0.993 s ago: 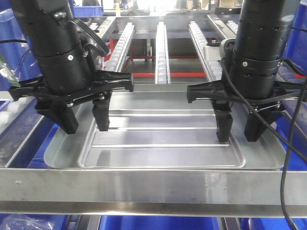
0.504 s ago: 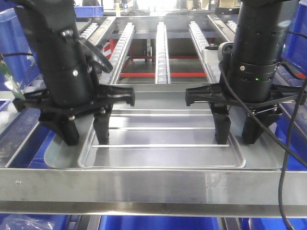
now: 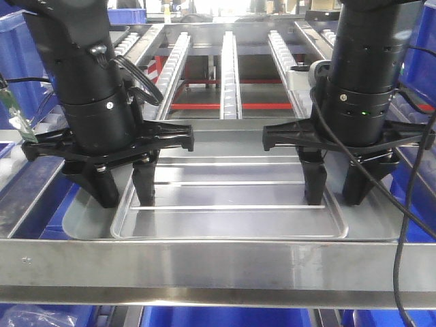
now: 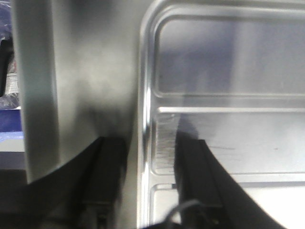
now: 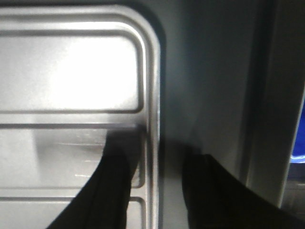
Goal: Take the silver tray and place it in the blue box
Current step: 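Close both grippers on the tray's opposite side rims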
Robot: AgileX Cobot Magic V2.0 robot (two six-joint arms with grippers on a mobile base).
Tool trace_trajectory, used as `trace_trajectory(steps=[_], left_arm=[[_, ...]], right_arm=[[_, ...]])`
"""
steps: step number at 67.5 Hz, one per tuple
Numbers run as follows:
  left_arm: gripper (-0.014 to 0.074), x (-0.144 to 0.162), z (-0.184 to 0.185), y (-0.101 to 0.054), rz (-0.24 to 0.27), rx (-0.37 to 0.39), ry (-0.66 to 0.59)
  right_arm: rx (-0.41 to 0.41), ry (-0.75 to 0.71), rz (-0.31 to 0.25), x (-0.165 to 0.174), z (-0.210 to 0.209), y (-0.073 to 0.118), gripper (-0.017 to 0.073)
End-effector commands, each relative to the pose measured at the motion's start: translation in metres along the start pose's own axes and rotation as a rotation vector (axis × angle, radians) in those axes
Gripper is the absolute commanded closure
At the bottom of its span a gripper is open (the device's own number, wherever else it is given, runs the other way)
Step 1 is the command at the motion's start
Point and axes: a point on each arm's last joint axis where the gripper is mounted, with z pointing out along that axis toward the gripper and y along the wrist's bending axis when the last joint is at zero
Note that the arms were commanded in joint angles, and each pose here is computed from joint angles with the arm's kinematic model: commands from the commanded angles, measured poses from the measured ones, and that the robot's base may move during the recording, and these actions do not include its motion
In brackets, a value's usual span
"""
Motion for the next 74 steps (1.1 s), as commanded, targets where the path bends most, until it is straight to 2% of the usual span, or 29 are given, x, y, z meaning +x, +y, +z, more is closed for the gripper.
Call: trace_trajectory(steps=[1,14,18,37,44,64,74], left_arm=[[0.0449,-0.0091,-0.0160,-0.0029,-0.008,0.033,-0.063],[0.0456,-0.0091,-0.0160,-0.0029,-0.008,0.033,-0.063],[0.0456,-0.0091,-0.0160,-0.0029,-0.008,0.033,-0.063],[0.0457,-0.0088,-0.0160,-0.0028,-0.009,0.031,-0.059],[0.0474,-0.0087,-0.0160,-0.0029,-0.010,0.032,-0.058],[0.0671,-0.0087,-0.0160,-0.0029,-0.010,0.032,-0.058],[0.0694,-0.0087,-0.0160,-0.0029,-0.010,0.032,-0.058]], right_arm=[[-0.031,-0.082,-0.006,-0.0108,-0.0166,0.0011,0.0169],[-0.031,-0.083,-0.006,-0.0108,-0.0166,0.0012,0.0171],[-0.031,-0.083,-0.006,-0.0108,-0.0166,0.0012,0.0200],[-0.030,-0.079,-0.004,-0.0105,-0.0166,0.0011,0.0514],[-0.030,-0.079,-0.004,-0.0105,-0.0166,0.0011,0.0510],[-0.030,-0.079,-0.004,-0.0105,-0.0166,0.0011,0.0510],[-0.030,-0.079,-0.004,-0.0105,-0.0166,0.0011,0.0510]])
